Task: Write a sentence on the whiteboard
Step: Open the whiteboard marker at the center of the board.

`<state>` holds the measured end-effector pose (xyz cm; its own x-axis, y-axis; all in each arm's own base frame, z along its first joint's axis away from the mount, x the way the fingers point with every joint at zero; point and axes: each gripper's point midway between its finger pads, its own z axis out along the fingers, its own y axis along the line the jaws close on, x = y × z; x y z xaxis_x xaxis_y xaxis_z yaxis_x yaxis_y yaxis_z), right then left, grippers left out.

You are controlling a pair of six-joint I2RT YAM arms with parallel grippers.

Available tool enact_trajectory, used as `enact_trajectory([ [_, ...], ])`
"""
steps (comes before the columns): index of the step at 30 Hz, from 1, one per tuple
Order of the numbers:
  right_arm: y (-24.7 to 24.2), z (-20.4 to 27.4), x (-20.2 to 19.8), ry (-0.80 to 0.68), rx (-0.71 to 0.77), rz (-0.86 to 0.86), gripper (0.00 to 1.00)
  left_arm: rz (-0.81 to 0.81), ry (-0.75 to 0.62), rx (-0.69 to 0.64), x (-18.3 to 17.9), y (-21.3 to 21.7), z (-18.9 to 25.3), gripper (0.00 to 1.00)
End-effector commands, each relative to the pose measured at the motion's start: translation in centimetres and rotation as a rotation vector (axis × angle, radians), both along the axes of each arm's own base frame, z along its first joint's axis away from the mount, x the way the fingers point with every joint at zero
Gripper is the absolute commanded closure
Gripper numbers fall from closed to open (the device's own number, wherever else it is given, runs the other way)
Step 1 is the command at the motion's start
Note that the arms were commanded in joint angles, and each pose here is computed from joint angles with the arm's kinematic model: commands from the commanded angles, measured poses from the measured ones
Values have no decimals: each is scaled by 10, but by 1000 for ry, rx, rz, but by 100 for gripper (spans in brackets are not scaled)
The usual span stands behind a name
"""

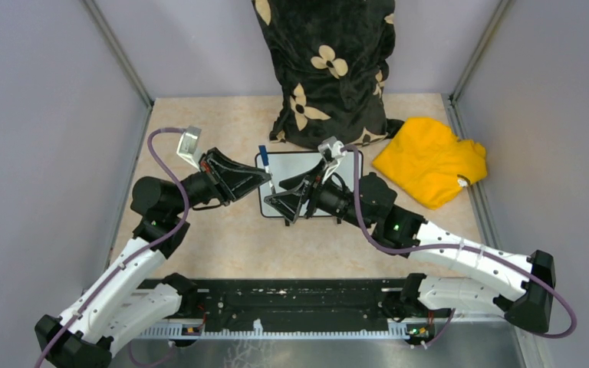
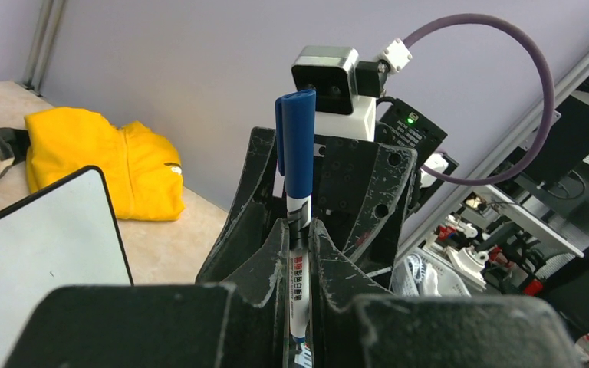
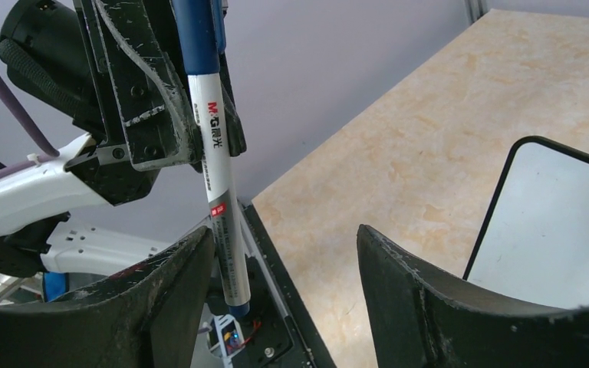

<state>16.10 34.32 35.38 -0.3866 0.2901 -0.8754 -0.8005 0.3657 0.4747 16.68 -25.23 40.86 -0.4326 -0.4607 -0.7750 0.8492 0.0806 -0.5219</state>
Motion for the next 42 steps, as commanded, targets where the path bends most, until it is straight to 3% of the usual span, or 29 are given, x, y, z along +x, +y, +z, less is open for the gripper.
enact_trajectory([
  [1, -3, 51, -5, -71, 125, 26, 34, -57, -50, -17, -13, -1, 9, 100],
  [10, -2, 57, -6, -81, 141, 35, 37, -68, -48, -18, -14, -1, 9, 100],
  [19, 4, 60, -13, -100, 142, 86, 51, -94, -57, -1, -17, -3, 8, 100],
  [23, 6, 59, -16, -106, 137, 105, 61, -95, -62, 0, -18, -3, 9, 100],
  [28, 5, 55, -19, -114, 122, 120, 80, -90, -76, 2, -17, -3, 12, 100],
  [30, 3, 54, -20, -117, 116, 118, 87, -90, -78, 3, -17, -3, 13, 83],
  [32, 1, 51, -20, -122, 104, 112, 94, -92, -90, 2, -18, -3, 13, 51],
  [34, -1, 48, -20, -127, 87, 108, 100, -92, -96, 1, -18, -3, 14, 28],
  [36, -4, 43, -19, -130, 65, 99, 100, -81, -94, -1, -16, -3, 14, 20],
  [42, -13, 32, -23, -140, 18, 98, 100, -53, -112, 15, -10, -4, 21, 18],
])
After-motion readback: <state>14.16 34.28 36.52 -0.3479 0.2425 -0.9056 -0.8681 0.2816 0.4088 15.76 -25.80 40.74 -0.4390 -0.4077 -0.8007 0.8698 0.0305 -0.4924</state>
